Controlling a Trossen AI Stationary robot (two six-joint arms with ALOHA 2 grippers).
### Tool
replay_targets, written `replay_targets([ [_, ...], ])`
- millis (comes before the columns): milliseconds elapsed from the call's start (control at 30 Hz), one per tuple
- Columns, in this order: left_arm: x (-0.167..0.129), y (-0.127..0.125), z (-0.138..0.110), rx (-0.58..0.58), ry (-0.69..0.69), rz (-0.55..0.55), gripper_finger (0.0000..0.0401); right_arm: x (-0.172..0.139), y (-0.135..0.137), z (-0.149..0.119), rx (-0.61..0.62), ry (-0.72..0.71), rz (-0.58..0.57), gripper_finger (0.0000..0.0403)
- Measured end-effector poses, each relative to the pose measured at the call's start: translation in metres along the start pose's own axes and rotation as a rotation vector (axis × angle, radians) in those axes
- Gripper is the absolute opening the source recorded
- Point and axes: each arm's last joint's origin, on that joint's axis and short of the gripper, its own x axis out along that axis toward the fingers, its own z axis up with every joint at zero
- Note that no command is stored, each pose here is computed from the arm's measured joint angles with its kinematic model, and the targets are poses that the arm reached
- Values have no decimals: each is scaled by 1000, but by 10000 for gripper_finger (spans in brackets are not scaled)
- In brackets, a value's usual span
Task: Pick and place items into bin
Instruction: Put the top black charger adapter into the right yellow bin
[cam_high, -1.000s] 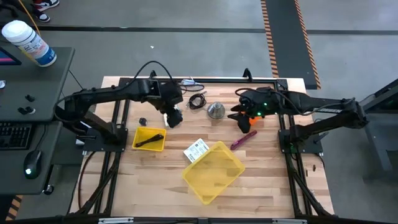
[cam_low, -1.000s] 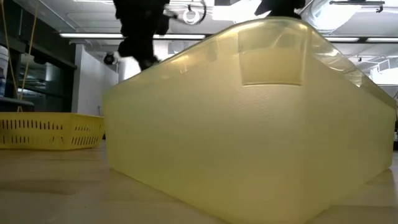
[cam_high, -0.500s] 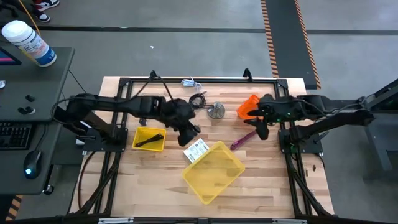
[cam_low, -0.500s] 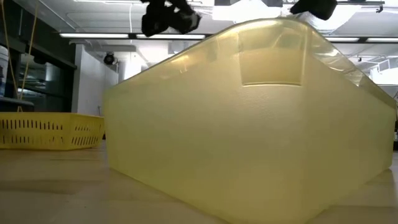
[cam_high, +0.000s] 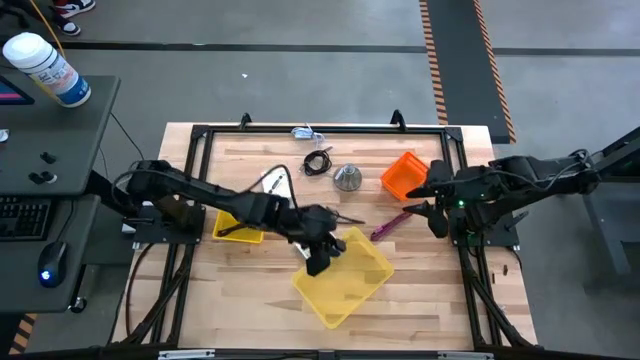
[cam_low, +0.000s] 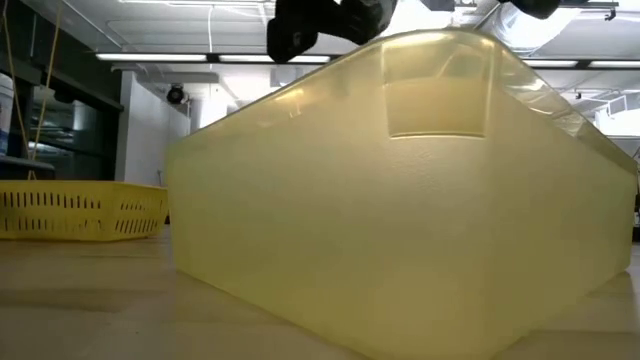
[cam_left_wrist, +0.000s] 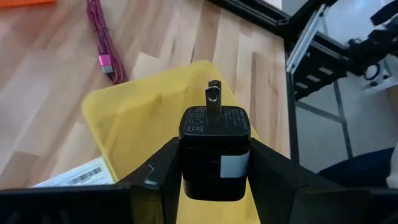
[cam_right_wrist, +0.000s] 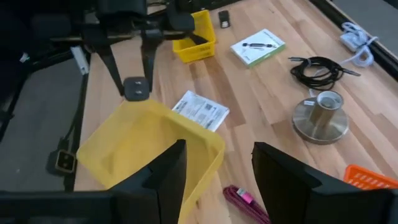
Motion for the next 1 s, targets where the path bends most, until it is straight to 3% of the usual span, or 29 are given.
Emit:
replay_targets([
  [467, 44, -36, -53, 156, 164, -25, 132, -5, 13, -9, -31, 3, 9, 169],
  [800, 58, -26, -65, 169, 240, 6, 160, -5, 15, -10, -9, -8, 0, 169],
  [1000, 58, -18, -72, 193, 308, 29, 153, -5, 15, -9, -3, -19, -6, 166],
])
